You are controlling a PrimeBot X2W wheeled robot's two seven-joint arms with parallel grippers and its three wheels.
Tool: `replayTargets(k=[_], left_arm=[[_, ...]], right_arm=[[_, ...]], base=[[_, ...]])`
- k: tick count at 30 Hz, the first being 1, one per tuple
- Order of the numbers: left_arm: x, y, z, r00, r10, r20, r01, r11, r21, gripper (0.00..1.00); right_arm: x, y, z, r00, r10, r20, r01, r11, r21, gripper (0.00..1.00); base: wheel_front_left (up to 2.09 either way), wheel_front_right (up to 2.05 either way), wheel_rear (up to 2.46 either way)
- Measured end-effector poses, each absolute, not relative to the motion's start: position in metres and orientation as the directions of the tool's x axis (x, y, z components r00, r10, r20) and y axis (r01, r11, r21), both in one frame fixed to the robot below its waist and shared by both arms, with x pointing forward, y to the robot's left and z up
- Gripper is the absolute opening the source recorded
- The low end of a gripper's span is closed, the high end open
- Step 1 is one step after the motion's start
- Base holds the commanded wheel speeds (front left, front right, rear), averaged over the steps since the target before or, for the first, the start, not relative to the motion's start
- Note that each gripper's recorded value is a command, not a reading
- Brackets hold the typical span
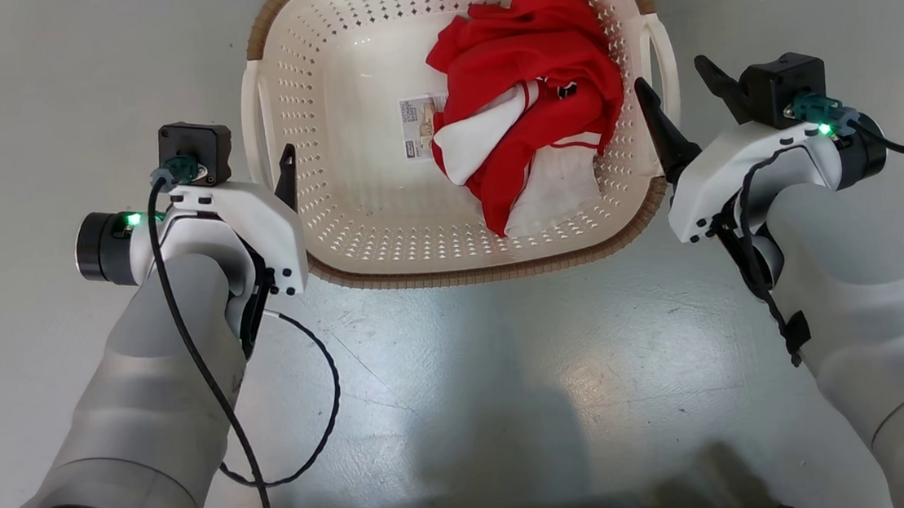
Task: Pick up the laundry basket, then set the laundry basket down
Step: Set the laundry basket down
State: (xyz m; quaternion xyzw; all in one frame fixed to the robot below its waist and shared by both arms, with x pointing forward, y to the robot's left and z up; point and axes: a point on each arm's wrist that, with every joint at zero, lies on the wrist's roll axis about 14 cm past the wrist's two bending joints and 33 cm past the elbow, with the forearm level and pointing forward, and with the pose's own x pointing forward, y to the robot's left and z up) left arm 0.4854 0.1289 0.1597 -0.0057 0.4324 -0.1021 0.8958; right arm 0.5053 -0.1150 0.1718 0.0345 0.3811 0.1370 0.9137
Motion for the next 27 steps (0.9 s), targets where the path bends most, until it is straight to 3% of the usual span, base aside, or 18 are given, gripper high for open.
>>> replayTargets(k=[19, 27], left_arm=[[0.495, 0.129, 0.189, 0.649, -0.175, -0.741, 0.143, 0.984, -0.108, 1.00], [0.487, 0.125, 0.221, 0.693, -0.181, -0.698, 0.113, 0.983, -0.143, 1.00]], right_arm=[[0.498, -0.129, 0.199, 0.716, 0.224, -0.661, -0.178, 0.974, 0.138, 1.00], [0.503, -0.137, 0.238, 0.778, 0.200, -0.596, -0.164, 0.980, 0.114, 1.00]], base=[[0.00, 0.00, 0.00], [0.00, 0.00, 0.00]])
